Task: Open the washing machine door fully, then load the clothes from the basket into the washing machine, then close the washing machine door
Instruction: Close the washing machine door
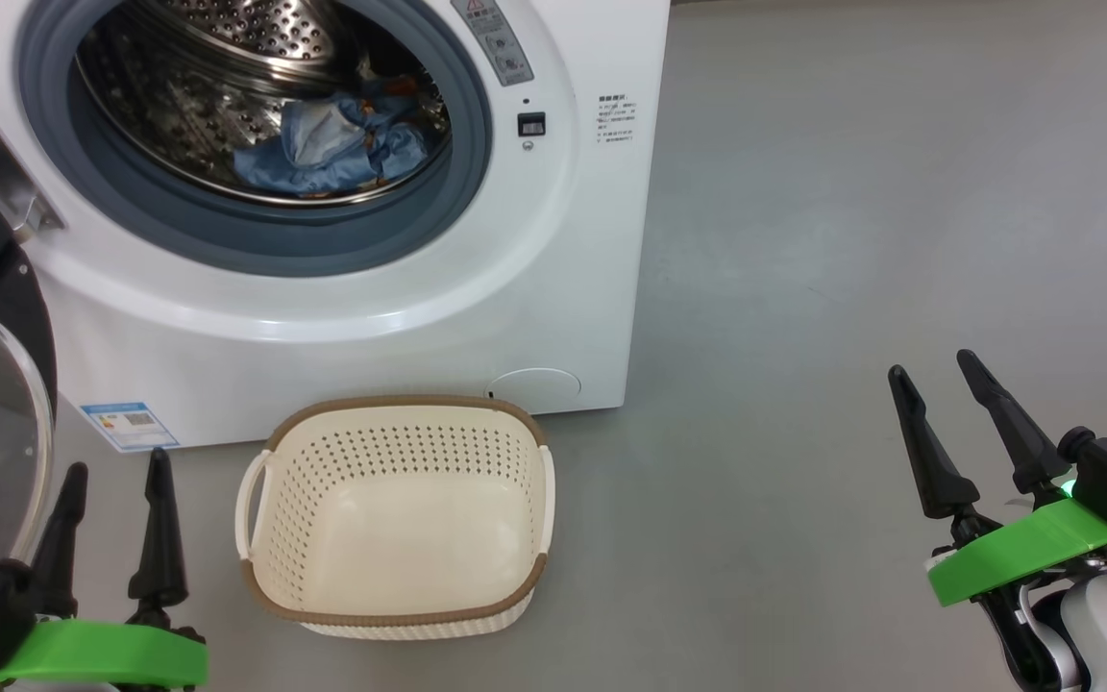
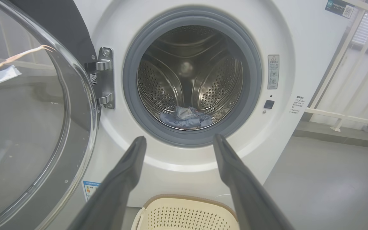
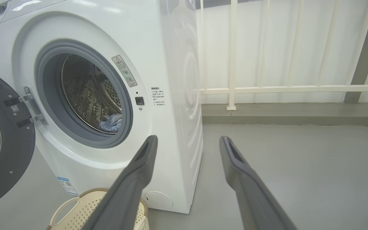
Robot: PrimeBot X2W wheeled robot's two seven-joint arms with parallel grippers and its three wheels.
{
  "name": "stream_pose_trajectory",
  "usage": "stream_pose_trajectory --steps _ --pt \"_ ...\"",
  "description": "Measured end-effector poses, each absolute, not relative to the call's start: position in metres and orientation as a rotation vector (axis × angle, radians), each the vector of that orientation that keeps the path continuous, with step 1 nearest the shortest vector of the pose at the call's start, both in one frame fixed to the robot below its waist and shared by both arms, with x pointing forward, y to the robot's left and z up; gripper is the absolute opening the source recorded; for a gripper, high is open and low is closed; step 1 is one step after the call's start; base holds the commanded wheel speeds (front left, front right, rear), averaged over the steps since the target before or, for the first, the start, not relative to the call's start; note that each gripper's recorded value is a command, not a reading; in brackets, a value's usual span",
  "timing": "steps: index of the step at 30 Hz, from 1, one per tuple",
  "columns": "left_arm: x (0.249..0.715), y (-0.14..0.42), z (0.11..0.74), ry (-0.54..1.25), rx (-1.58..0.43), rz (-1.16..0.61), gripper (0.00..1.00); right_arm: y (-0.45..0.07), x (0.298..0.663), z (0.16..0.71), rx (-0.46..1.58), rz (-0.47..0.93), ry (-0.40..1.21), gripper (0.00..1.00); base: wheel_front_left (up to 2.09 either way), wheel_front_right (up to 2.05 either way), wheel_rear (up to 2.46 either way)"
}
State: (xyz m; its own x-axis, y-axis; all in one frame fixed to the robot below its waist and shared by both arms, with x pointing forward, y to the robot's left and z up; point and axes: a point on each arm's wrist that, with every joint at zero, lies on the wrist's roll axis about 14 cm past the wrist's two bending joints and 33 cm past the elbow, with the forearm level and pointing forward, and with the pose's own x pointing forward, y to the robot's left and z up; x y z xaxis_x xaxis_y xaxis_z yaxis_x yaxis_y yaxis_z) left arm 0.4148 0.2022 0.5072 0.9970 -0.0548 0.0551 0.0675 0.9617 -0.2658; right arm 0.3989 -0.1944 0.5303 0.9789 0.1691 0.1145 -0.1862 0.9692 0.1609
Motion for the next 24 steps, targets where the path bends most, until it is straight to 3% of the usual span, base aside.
stream_pose_trajectory --steps 24 --pt "0.4126 0.2043 0.5071 -0.047 -0.261 -0.055 1.00 -0.1914 0.4004 0.5302 0.175 0.187 -0.099 1.00 0.00 0.00 0.00"
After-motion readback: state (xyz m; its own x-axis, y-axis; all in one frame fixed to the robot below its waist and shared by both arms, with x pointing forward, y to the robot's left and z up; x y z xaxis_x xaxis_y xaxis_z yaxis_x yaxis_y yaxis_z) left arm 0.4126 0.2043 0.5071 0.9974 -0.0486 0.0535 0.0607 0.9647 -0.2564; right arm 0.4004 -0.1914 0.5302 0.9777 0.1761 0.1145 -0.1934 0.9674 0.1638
